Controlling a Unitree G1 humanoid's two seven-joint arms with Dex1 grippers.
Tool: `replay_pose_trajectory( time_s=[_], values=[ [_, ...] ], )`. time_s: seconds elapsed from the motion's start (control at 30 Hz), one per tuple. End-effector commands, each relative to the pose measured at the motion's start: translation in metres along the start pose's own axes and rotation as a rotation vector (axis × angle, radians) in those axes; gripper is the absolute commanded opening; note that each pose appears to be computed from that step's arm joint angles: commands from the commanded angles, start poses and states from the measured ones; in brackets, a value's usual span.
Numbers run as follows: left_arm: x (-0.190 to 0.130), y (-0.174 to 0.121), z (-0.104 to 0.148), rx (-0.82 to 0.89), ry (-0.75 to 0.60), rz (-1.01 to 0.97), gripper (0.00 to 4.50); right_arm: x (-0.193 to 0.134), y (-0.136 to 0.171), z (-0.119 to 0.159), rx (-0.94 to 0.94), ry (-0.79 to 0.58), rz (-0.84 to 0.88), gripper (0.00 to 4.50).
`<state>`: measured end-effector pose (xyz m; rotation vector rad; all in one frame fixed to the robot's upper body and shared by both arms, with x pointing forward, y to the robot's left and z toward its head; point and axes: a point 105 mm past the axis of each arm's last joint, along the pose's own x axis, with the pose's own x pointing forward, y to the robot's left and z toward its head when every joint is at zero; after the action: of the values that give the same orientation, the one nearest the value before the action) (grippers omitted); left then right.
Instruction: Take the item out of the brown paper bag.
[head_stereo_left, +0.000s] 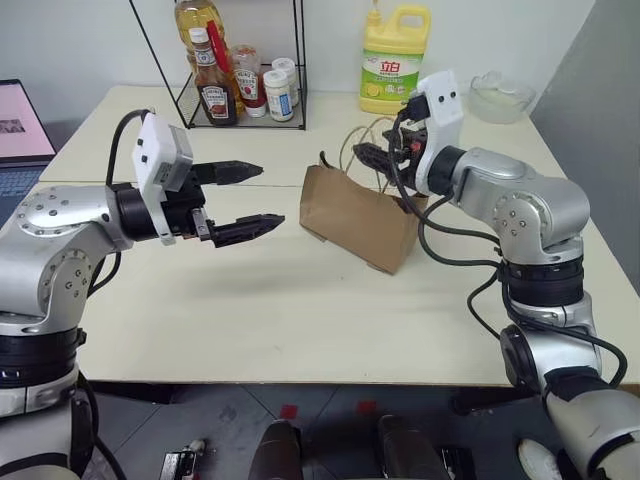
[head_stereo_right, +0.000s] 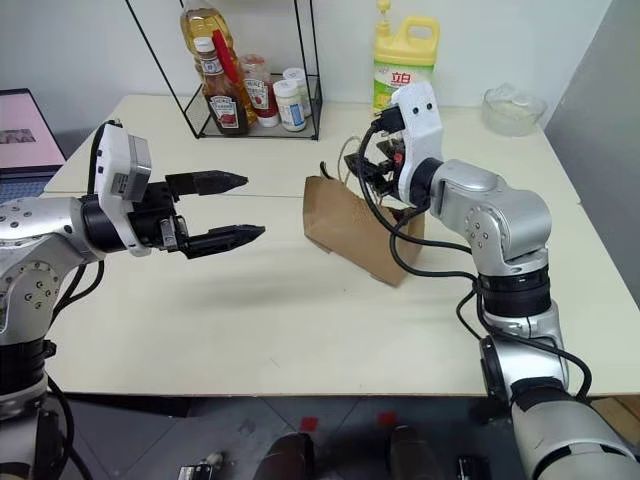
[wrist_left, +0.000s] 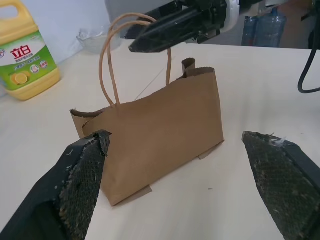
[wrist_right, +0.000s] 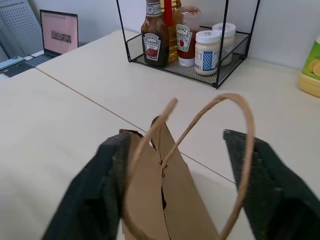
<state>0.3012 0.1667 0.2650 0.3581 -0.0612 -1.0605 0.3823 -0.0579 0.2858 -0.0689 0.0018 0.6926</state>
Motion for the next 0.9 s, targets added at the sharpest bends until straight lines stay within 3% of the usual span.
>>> replay_pose_trajectory(
  time_s=[0.03, 0.17, 0.2, 0.47, 0.9],
  values=[
    [0.0, 0.001, 0.01, 0.036, -0.016, 0.004, 4.5, -0.002, 0.003, 0.023, -0.024, -0.064, 0.009, 1.69],
    [0.0, 0.0, 0.01, 0.035, -0.015, 0.003, 4.5, 0.0, 0.004, 0.025, -0.031, -0.057, 0.018, 0.23],
    [0.0, 0.0, 0.01, 0.034, -0.014, 0.004, 4.5, 0.001, 0.004, 0.025, -0.034, -0.053, 0.02, 0.06],
    [-0.003, 0.002, 0.005, 0.026, 0.002, 0.014, 4.5, 0.002, 0.008, 0.026, -0.091, -0.035, 0.055, 0.06],
    [-0.022, 0.019, -0.013, -0.029, 0.06, 0.101, 4.5, 0.024, 0.016, 0.057, -0.422, -0.068, 0.176, 0.06]
  ],
)
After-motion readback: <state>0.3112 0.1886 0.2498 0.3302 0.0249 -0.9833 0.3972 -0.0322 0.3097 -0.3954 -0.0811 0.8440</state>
